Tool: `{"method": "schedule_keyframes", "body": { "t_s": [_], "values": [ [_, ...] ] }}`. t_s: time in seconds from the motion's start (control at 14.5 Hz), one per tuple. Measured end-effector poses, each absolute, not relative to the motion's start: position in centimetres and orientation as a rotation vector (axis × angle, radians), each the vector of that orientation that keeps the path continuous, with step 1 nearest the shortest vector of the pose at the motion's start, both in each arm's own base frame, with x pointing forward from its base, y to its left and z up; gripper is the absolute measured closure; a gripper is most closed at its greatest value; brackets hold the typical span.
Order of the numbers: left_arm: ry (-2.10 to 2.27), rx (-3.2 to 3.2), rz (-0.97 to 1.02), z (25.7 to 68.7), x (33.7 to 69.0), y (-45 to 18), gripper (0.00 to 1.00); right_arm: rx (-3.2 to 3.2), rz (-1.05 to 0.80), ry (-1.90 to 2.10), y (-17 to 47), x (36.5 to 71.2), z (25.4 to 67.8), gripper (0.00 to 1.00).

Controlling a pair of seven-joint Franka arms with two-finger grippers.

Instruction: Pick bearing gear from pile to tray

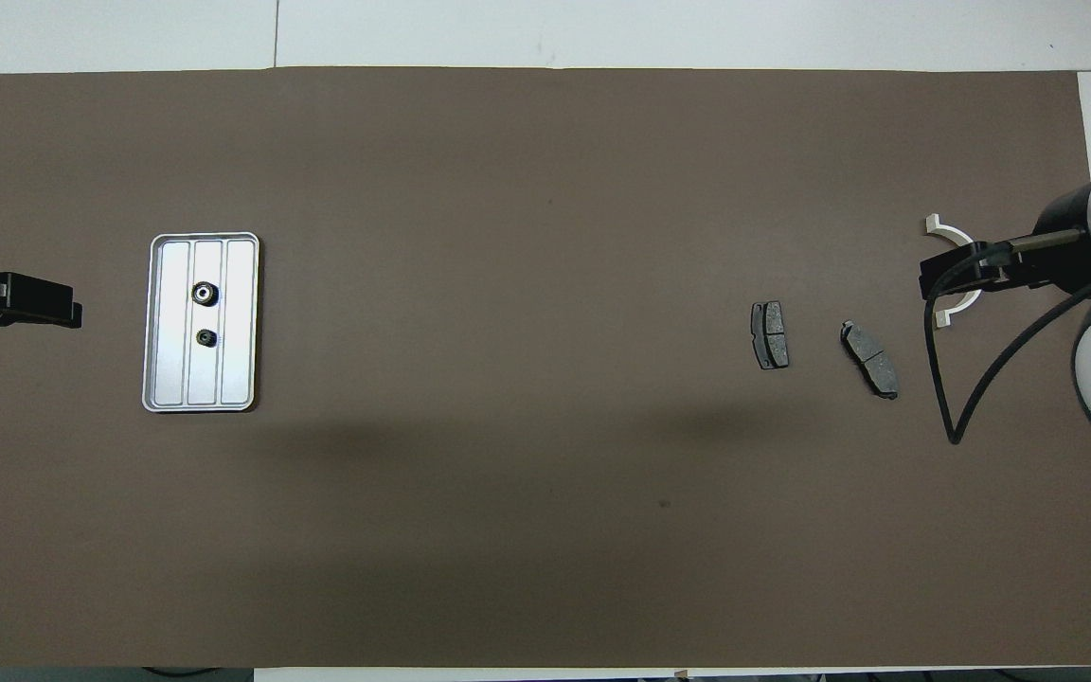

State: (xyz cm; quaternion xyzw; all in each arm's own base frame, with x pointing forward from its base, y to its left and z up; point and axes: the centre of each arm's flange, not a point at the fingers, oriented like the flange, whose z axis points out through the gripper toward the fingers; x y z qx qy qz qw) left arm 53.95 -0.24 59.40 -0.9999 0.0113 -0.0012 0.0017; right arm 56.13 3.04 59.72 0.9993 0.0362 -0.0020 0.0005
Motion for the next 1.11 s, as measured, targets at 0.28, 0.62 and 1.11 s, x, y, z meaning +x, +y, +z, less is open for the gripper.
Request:
{"method": "schedule_keyframes", "body": {
  "t_s": [0.28, 0.62, 1.11],
  "values": [
    [0.034, -3.137, 0.091, 59.0, 53.3, -0.2, 0.0, 3.138, -0.006, 0.114, 3.0, 56.1, 59.7, 0.0],
    [0.036, -3.137, 0.111, 59.0, 53.1, -0.2, 0.0, 3.138, -0.006, 0.114, 3.0, 56.1, 59.7, 0.0],
    [0.066, -3.181, 0.106, 59.1, 53.1, -1.5, 0.0, 3.138, -0.006, 0.114, 3.0, 56.1, 59.7, 0.0]
  ]
}}
